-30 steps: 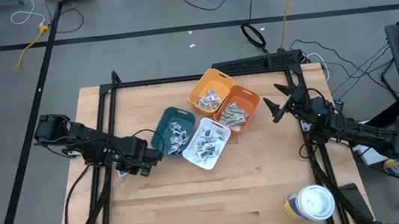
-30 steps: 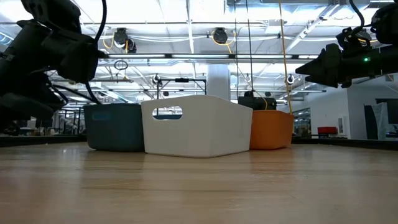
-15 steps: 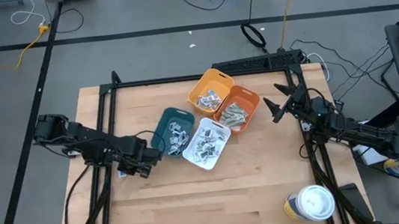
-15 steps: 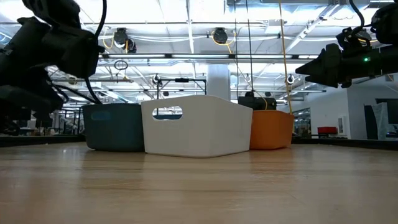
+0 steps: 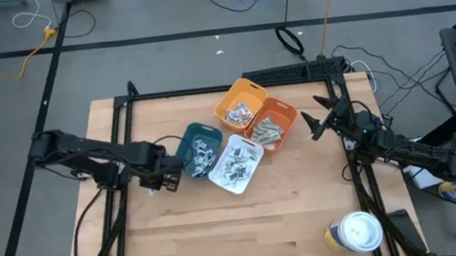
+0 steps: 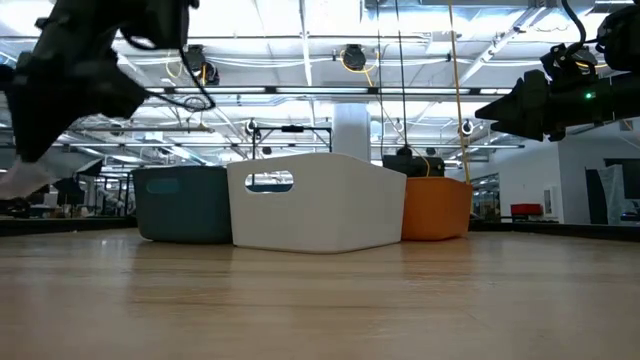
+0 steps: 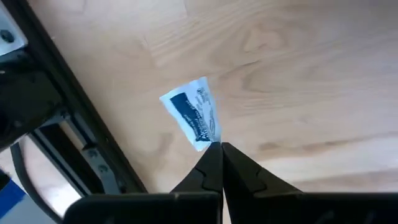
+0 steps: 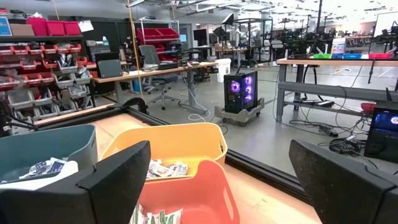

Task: Pick & Place First Aid Supplies
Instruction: Put the blue alcohol pad into the blue bin

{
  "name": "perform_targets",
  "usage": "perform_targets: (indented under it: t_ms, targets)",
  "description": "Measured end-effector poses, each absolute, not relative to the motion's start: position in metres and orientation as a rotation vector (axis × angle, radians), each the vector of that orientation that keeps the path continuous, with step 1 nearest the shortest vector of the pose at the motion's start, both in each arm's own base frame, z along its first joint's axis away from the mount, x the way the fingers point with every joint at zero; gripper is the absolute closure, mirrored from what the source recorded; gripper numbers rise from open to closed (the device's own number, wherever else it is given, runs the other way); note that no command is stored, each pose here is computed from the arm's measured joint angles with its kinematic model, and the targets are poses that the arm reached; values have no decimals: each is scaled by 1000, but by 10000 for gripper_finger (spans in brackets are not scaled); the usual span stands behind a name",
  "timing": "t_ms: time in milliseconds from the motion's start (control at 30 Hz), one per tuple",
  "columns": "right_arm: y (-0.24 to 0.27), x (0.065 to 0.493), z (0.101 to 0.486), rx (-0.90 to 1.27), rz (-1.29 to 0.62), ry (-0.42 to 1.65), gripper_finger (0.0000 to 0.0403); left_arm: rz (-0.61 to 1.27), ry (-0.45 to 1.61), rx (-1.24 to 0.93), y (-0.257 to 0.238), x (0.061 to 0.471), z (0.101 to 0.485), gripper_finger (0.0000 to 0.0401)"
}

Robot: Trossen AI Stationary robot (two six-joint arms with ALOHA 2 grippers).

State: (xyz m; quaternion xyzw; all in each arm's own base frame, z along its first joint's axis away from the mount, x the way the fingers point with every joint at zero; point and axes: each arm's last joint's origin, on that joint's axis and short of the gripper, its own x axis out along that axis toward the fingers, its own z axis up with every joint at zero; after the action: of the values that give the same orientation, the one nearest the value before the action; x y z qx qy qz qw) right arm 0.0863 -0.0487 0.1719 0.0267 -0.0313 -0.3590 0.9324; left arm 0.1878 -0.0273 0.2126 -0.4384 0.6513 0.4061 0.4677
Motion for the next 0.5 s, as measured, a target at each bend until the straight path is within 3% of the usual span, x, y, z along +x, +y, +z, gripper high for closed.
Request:
perform_targets:
  t_ms: [500]
  targets:
    - [-49, 86, 172, 55, -734, -64, 26, 942, 1352, -1177, -6, 209, 277, 401]
